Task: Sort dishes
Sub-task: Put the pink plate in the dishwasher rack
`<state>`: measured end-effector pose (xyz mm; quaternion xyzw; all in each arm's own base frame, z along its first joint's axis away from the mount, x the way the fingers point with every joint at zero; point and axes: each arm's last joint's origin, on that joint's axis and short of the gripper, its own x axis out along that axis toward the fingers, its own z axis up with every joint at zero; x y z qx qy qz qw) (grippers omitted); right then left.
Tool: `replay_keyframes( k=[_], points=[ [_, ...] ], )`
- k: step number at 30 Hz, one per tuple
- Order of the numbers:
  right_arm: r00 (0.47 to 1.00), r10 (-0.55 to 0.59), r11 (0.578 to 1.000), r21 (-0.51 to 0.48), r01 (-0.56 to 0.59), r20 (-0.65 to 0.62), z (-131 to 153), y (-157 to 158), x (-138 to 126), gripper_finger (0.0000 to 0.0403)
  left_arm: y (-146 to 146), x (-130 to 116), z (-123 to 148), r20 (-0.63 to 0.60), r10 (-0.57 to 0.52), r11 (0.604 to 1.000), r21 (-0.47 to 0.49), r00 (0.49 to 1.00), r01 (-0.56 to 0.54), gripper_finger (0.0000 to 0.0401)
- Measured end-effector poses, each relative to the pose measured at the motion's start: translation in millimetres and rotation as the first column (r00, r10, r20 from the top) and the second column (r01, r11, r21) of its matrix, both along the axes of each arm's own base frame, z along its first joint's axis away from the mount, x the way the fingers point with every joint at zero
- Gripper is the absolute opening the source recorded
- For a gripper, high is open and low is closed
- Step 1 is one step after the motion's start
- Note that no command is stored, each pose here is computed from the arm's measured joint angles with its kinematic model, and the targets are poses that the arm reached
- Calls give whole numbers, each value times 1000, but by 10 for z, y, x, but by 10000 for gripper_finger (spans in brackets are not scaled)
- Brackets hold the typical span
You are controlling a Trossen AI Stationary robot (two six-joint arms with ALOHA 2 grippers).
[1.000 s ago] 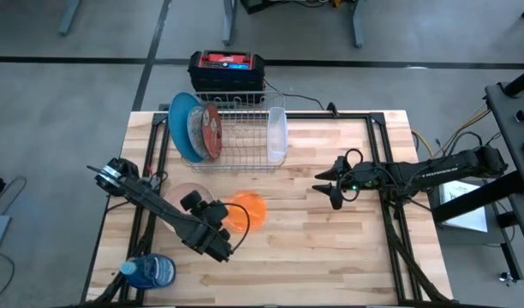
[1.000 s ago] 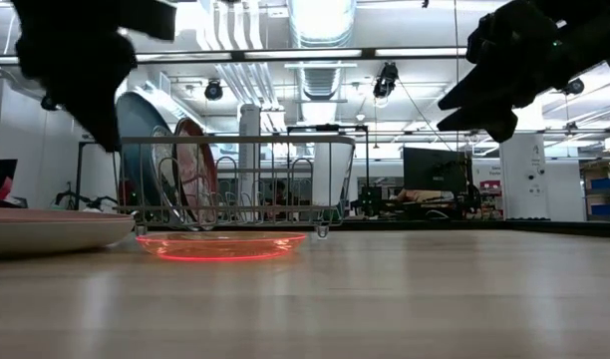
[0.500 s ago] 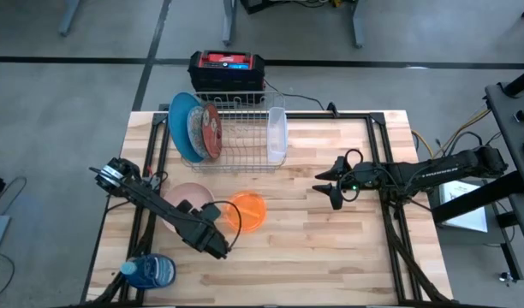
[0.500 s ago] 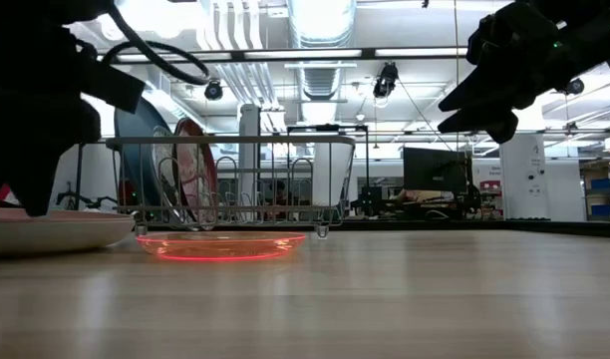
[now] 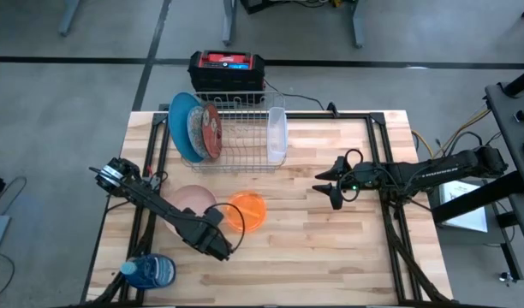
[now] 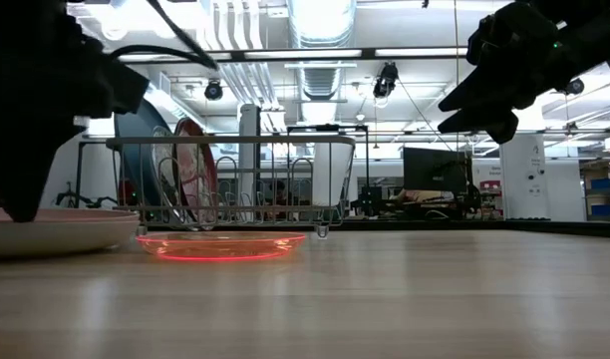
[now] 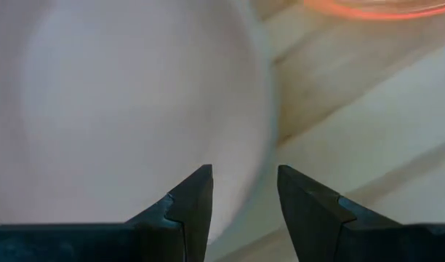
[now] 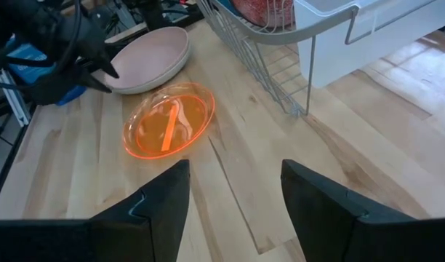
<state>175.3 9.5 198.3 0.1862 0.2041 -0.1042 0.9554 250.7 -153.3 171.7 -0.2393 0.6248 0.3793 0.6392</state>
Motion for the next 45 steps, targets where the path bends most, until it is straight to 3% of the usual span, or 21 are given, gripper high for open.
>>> replay_keyframes(
  k=[6, 16, 24, 30, 45],
  points=[
    [1000, -1, 1000, 1, 1, 0, 0, -1, 0, 205, -60, 97, 37, 75, -87, 995, -46, 993, 91, 145],
    [1000, -7, 1000, -1, 7, 1, 0, -2, 0, 205, -10, 13, 160, -60, -123, 992, 6, 991, 123, 145],
    [1000, -8, 1000, -2, 8, 1, 1, -3, 0, 204, -18, -11, 101, -81, -119, 992, -46, 990, 115, 144],
    [1000, -8, 1000, -2, 8, 1, 0, -3, 0, 206, -19, -23, -6, -62, -117, 990, -81, 991, 112, 120],
    [1000, -8, 1000, -2, 8, 1, 0, -3, 0, 204, 10, -69, -87, -79, -115, 991, -73, 990, 109, 113]
  ],
)
